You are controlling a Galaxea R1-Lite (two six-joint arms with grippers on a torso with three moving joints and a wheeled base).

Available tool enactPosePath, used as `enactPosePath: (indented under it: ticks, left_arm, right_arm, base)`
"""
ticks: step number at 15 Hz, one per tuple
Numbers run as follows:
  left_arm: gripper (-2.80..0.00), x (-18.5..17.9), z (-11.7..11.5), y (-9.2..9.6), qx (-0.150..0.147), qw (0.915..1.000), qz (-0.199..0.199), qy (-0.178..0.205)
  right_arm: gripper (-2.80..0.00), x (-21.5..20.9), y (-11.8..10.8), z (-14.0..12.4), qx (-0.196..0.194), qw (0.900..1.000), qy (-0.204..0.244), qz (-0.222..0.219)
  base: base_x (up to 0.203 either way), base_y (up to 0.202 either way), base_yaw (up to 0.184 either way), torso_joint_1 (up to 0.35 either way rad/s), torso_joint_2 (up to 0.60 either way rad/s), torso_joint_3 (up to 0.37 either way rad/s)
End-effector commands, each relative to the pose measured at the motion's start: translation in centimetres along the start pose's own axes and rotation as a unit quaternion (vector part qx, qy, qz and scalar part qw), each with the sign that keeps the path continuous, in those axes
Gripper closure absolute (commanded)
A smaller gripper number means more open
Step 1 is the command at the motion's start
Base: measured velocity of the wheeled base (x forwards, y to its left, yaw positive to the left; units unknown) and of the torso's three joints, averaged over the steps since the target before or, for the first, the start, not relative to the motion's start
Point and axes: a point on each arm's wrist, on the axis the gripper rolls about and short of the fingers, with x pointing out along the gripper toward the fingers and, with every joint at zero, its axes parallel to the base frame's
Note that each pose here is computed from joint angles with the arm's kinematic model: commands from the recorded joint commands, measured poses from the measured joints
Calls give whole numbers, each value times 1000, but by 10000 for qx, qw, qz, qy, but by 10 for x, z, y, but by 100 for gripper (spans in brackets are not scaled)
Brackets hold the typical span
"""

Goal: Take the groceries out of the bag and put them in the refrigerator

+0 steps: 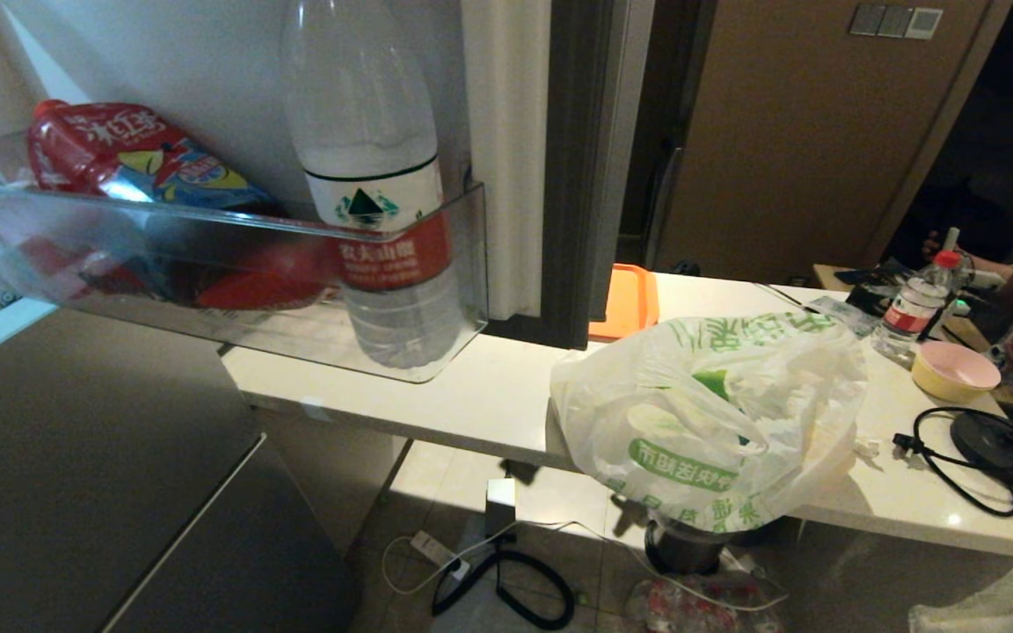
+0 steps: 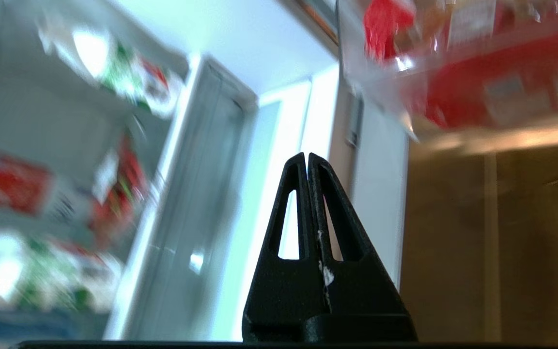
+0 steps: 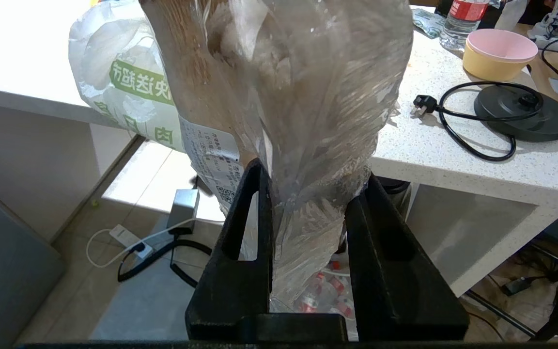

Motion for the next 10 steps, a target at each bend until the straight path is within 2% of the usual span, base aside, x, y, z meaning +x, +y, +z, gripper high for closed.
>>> enactPosePath:
  ticks: [1,3,4,5,7,9,10]
  left_arm:
    - [0,-21,-14,-5,-628,9980,-88,-3]
    - [0,-29,-14,-20,-1579,9867,-359,-135]
    - [0,-30,-13,-28,-2004,9773,-638,-258]
    - [0,-31,-14,-37,-2526,9626,-917,-329]
    - [0,-41,-13,-57,-3474,9257,-1417,-483]
    - [0,-46,-16,-78,-4113,8905,-1814,-705]
    - [0,-45,-22,-89,-4264,8803,-1932,-772]
  right_arm:
    - [0,0,0,0,-1,10000,4,3]
    - [0,0,0,0,1,10000,2,0]
    - [0,0,0,0,-4,10000,4,0]
    - [0,0,0,0,2,10000,4,0]
    - [0,0,0,0,-5,10000,4,0]
    - [0,0,0,0,-5,10000,4,0]
    - [0,0,0,0,-5,10000,4,0]
  base:
    - [0,0,0,0,0,0]
    - [0,0,0,0,0,0]
    - [0,0,0,0,0,0]
    - [0,0,0,0,0,0]
    - [0,0,0,0,0,0]
    - [0,0,0,0,0,0]
    - [0,0,0,0,0,0]
